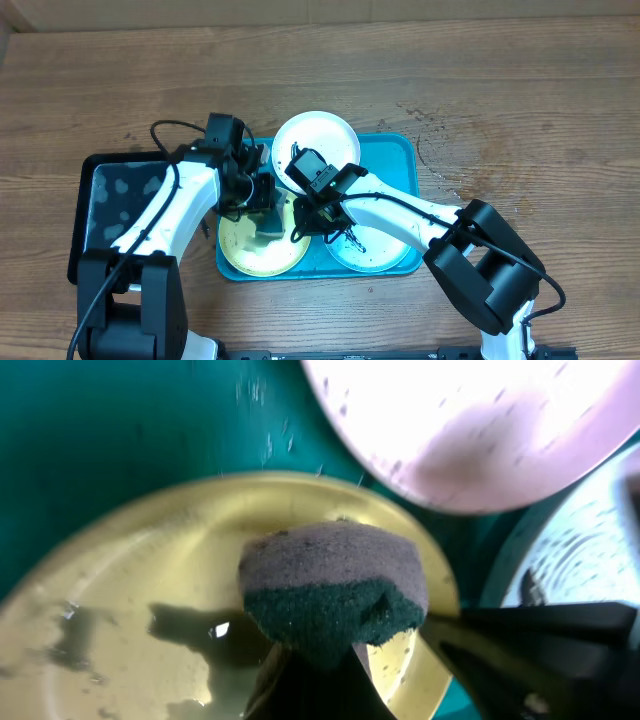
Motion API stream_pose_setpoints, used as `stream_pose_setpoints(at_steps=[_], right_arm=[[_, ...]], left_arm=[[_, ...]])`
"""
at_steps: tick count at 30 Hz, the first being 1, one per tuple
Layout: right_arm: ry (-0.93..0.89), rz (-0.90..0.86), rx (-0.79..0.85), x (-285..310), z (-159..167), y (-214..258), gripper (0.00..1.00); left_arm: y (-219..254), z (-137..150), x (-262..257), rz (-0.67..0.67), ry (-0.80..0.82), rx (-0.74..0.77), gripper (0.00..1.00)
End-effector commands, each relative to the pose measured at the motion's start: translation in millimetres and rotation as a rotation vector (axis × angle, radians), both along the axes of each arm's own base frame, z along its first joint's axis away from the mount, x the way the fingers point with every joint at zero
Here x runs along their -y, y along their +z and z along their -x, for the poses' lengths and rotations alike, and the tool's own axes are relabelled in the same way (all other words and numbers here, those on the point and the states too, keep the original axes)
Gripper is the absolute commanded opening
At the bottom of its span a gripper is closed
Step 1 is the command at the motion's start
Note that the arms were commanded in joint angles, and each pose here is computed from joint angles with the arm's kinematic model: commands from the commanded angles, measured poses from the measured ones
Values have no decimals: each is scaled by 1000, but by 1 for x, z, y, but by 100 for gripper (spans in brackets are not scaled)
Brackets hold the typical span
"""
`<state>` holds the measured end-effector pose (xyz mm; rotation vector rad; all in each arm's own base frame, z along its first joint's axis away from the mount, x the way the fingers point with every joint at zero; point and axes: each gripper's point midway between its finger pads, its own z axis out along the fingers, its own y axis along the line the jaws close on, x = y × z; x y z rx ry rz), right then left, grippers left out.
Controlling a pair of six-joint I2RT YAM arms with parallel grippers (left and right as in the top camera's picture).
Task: Clean dirty plates on tray and stack at the side
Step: 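Scrub the yellow plate with the sponge while right gripper holds it, then return the sponge to the water tray with the left gripper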
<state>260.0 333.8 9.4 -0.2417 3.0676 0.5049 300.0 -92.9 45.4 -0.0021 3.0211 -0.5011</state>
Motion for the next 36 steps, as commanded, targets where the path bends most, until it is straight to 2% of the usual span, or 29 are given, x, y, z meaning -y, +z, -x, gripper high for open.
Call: stream_pose_setpoints(at_steps=[1, 4, 8, 11, 14, 17, 21, 25, 28, 31, 36], right_arm=[[20, -2, 5, -2, 0, 0, 4], [20, -2, 5, -2, 0, 0, 4], [20, -2, 5, -2, 0, 0, 4], [20, -7, 10, -3, -1, 1, 4], [20, -16, 19, -5, -3, 2, 4], [27, -26, 31, -7, -5, 2, 4], [28, -37, 40, -10, -7, 7, 4], [62, -93, 111, -21, -17, 40, 4], [55, -118, 199, -24, -29, 78, 4], [3, -30, 321, -7, -50, 102, 4], [81, 179, 499, 21, -70, 134, 4]], left_arm=[[-29, 19, -18, -89, 21, -50, 4], [-42, 26, -50, -268, 112, -65, 4], [-37, 24, -79, -431, 181, -56, 4], [-17, 12, -107, -589, 256, -16, 4], [5, 0, -116, -649, 310, 11, 4], [42, -22, -114, -629, 375, 68, 4], [92, -37, -114, -570, 481, 158, 4], [129, -40, -120, -441, 560, 251, 4], [154, -31, -150, -368, 683, 300, 4], [156, -23, -178, -308, 781, 278, 4], [135, -14, -228, -224, 949, 193, 4]])
